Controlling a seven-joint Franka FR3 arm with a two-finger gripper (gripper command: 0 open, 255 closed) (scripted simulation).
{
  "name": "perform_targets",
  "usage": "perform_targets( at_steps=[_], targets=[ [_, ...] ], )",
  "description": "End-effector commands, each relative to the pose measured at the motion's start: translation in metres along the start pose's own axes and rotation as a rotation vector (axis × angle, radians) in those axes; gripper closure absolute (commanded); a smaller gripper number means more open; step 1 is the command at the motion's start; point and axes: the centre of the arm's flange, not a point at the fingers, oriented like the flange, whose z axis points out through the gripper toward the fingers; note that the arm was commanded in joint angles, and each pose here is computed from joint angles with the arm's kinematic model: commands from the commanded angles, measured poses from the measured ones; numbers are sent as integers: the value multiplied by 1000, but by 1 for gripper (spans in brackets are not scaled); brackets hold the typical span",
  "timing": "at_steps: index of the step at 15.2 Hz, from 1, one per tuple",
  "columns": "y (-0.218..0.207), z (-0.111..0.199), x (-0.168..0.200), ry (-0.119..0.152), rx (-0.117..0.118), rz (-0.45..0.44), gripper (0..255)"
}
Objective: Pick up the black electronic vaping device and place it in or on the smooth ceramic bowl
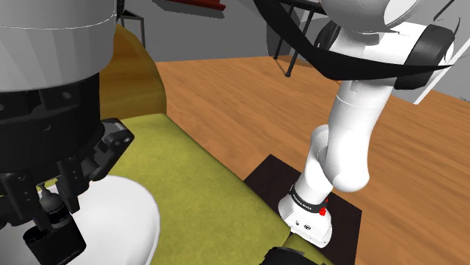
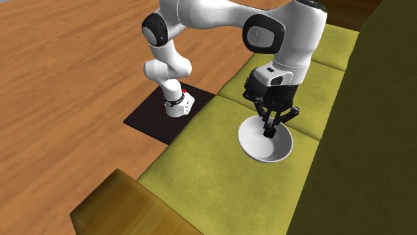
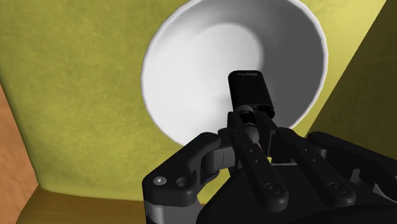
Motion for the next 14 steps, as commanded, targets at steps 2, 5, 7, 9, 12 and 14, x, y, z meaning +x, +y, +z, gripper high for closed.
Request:
perform_targets(
  at_steps=[2,5,7,9,12,14],
  targets=[
    [0,0,0,0,0,0,255],
    [0,0,0,0,0,0,0],
    [0,0,0,0,0,0,0],
    [0,-13,0,0,0,0,0],
    [0,-50,0,0,0,0,0],
    [0,-50,0,0,0,0,0]
  ],
)
